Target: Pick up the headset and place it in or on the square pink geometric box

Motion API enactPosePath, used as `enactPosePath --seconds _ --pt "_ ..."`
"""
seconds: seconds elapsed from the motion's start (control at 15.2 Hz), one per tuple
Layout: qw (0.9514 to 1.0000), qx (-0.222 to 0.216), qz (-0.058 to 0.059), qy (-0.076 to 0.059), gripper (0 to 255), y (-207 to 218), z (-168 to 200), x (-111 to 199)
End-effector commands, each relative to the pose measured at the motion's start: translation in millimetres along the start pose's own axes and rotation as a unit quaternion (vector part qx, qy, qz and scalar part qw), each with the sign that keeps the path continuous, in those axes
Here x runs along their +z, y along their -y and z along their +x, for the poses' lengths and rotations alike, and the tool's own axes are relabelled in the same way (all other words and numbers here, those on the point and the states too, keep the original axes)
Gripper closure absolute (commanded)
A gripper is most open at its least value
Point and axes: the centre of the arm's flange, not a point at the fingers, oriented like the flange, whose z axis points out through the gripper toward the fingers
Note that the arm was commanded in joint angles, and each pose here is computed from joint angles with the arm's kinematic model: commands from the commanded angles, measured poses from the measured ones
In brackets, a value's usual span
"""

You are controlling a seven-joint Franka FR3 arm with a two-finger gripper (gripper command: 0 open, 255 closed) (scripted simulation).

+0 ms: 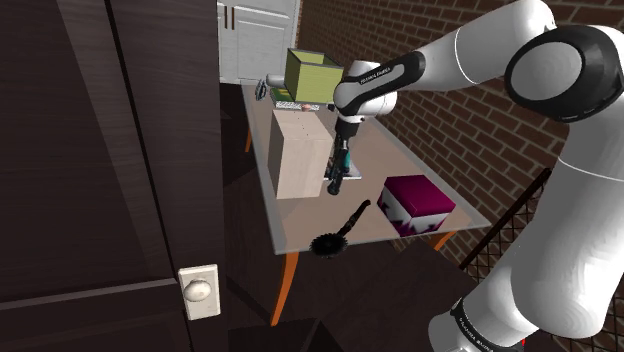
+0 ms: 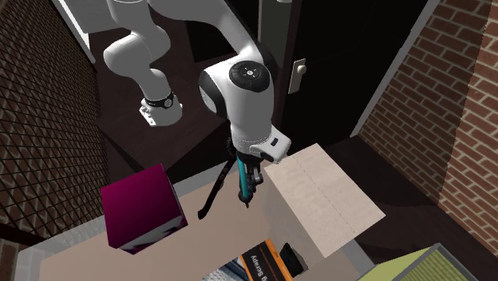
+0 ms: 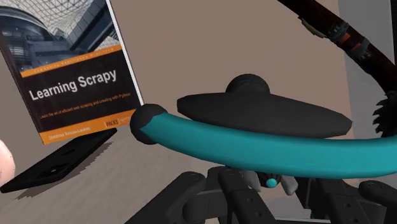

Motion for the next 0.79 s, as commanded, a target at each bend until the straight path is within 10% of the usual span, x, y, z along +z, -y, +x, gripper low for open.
enactPosePath --seconds 0.0,0.73 --pt "1.0 0.0 0.0 0.0 255 0.6 -0.1 -10.2" --pt "1.0 0.0 0.0 0.0 255 0.8 1.3 -68.3"
